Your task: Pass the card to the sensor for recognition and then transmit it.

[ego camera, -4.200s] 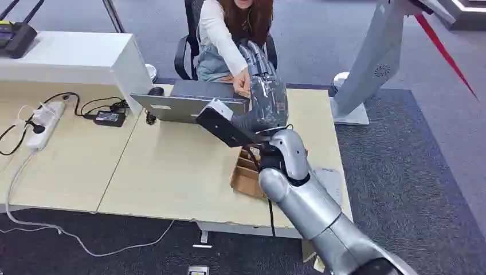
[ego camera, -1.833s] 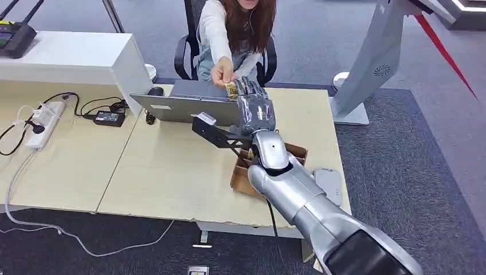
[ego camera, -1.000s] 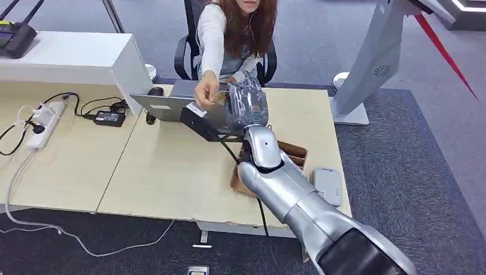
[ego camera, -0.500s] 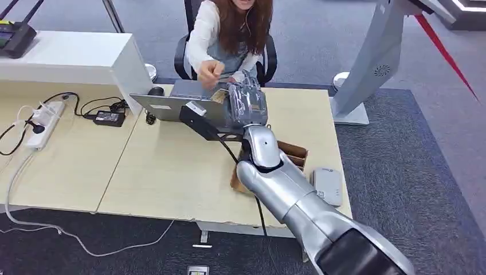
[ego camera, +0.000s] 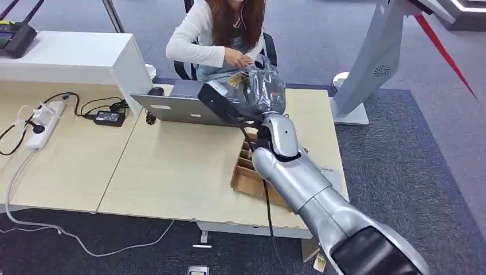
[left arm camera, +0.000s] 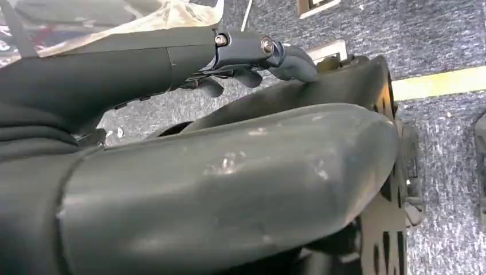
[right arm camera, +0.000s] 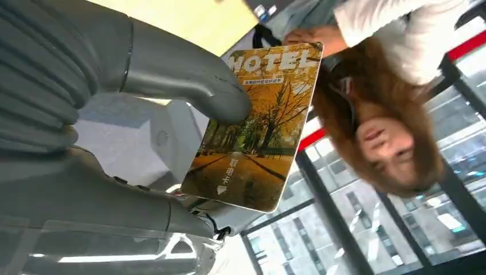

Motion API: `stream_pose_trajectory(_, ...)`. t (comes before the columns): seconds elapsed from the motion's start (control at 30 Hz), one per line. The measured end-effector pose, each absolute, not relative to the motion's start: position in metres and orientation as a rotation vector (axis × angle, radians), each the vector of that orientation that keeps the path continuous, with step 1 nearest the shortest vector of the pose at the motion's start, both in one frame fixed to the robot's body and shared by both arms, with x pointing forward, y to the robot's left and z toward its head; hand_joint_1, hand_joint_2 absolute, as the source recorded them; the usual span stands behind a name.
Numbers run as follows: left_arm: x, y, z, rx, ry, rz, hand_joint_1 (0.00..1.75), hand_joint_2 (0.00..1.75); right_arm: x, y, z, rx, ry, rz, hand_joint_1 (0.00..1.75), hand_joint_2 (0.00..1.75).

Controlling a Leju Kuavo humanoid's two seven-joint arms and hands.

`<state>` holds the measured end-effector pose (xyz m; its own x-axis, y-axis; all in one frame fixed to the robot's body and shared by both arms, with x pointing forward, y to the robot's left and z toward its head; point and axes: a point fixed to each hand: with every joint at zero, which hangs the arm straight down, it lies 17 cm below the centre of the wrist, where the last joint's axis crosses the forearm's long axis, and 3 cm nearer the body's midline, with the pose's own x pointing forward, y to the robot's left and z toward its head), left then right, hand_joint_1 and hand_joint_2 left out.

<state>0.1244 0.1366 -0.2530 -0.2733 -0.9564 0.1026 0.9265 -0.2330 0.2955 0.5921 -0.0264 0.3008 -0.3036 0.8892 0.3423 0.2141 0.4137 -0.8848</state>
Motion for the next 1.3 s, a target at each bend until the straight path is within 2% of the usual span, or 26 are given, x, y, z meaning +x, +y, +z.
stream_pose_trajectory(0.57,0.120,0.144,-0.256,0.119,-0.339,-1.802,0.00,0.00,0.614,-0.168,0.311,-1.100,-1.652,0.720,1.75,1.75)
stream_pose_trajectory(0.77,0.119,0.149,-0.257,0.126,-0.333,-1.786,0.00,0.00,0.605,-0.232,0.290,-1.131,-1.550,0.613,1.75,1.75)
stream_pose_trajectory(1.07,0.120,0.153,-0.258,0.132,-0.326,-1.783,0.00,0.00,0.591,-0.277,0.289,-1.170,-1.510,0.511,1.75,1.75)
stream_pose_trajectory(1.3,0.121,0.166,-0.260,0.150,-0.305,-1.763,0.00,0.00,0.568,-0.318,0.245,-1.159,-1.425,0.380,1.75,1.75)
